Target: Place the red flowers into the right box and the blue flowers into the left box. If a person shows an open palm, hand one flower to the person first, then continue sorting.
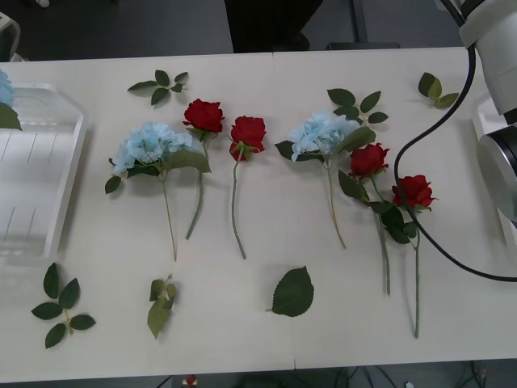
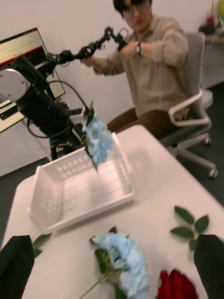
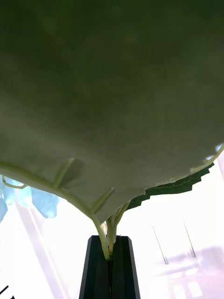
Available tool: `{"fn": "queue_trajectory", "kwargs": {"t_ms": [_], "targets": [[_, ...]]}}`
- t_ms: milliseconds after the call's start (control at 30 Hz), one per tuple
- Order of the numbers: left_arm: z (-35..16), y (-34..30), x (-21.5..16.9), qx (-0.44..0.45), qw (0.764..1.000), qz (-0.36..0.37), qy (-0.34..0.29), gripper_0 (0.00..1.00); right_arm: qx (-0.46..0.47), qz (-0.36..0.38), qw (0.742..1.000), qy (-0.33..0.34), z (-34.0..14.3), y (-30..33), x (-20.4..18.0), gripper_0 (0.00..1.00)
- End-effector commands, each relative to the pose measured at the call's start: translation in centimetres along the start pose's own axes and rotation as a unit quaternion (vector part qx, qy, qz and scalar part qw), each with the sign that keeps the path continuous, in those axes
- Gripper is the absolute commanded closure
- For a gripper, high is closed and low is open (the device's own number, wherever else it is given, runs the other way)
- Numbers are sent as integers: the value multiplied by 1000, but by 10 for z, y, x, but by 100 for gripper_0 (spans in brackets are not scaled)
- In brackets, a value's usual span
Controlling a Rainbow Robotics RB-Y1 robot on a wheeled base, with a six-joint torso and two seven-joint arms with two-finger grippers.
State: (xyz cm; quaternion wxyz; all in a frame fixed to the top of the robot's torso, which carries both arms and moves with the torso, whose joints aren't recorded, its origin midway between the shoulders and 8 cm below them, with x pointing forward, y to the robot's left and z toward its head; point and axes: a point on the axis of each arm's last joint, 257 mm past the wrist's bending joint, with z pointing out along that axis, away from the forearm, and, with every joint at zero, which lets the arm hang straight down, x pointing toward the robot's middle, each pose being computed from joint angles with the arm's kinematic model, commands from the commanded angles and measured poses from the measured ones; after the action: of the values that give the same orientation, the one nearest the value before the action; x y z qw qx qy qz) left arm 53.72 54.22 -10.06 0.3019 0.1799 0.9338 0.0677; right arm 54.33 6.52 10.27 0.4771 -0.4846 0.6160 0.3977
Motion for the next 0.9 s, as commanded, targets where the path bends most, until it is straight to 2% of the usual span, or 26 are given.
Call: {"fn": "queue_trajectory", "kwargs": {"t_ms": [33, 167, 333, 367, 400, 433, 500, 667, 900], "targets": [[-33, 27, -25, -34, 999, 18, -29, 100, 13, 8, 997, 81, -18, -2, 20, 0], [-33, 27, -25, -34, 999, 18, -29, 100, 28, 74, 984, 159, -30, -9, 87, 0], [-33, 27, -25, -34, 999, 18, -29, 100, 82, 99, 957, 262, -59, -20, 170, 0], [-33, 27, -25, -34, 999, 18, -29, 58, 100, 102, 949, 282, -69, -23, 190, 0], [-33, 27, -25, -34, 999, 18, -29, 25, 109, 104, 944, 293, -75, -24, 200, 0], [-33, 27, -25, -34, 999, 18, -29, 0, 124, 109, 935, 315, -87, -24, 219, 0], [-33, 27, -25, -34, 999, 18, -29, 0, 156, 125, 915, 350, -112, -23, 252, 0], [-33, 27, -25, -34, 999, 18, -29, 0, 216, 163, 875, 400, -164, -14, 305, 0], [-33, 27, -25, -34, 999, 18, -29, 0, 277, 245, 834, 410, -209, -1, 346, 0]]}}
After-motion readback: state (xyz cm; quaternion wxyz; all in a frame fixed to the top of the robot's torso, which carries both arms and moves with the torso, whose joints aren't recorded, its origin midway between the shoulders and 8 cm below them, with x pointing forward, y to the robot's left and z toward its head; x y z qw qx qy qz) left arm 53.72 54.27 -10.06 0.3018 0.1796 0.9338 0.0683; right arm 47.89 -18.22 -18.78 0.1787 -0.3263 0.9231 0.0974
